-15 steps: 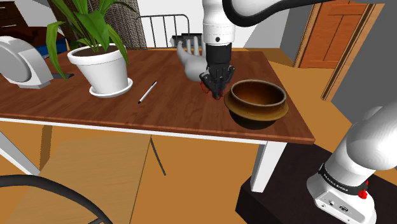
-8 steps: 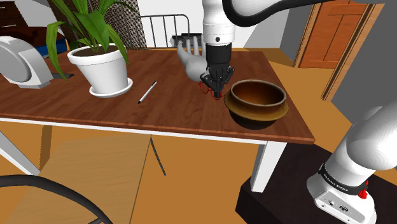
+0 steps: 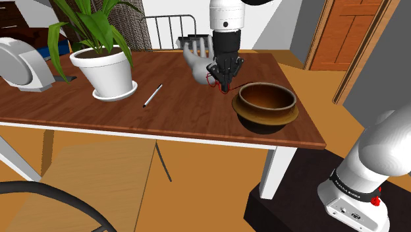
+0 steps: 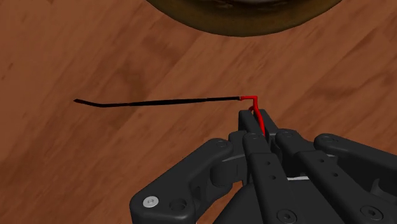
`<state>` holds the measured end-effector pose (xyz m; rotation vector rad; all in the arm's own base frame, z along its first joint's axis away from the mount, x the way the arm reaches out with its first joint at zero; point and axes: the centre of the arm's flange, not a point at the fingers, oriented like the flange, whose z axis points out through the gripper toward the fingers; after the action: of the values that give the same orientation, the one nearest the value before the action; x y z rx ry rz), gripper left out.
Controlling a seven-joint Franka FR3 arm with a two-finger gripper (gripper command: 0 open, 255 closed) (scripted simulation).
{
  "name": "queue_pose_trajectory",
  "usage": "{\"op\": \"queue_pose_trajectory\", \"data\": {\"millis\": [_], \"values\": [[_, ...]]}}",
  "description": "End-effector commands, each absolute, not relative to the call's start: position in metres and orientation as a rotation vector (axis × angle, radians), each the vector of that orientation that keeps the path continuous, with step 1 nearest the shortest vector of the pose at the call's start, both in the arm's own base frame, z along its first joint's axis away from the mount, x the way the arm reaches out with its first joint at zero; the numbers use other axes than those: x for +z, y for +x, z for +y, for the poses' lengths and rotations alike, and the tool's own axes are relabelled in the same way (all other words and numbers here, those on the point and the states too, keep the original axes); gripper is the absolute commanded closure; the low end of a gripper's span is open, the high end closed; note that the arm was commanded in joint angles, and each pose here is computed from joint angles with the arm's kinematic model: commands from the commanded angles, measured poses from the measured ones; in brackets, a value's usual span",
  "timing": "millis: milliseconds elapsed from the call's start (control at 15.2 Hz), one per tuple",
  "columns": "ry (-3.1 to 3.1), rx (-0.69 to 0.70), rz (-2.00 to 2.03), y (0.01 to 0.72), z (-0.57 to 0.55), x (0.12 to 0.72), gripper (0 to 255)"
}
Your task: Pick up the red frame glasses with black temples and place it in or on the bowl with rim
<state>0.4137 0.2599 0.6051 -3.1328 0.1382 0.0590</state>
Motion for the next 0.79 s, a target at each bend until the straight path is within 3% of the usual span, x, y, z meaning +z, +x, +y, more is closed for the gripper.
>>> {"op": "queue_pose_trajectory", "data": {"millis": [0,726], "values": [[-3.133,0.059,0.138,0.412,0.26,0.617,255],[-3.133,0.059,0.138,0.412,0.26,0.675,255]]}}
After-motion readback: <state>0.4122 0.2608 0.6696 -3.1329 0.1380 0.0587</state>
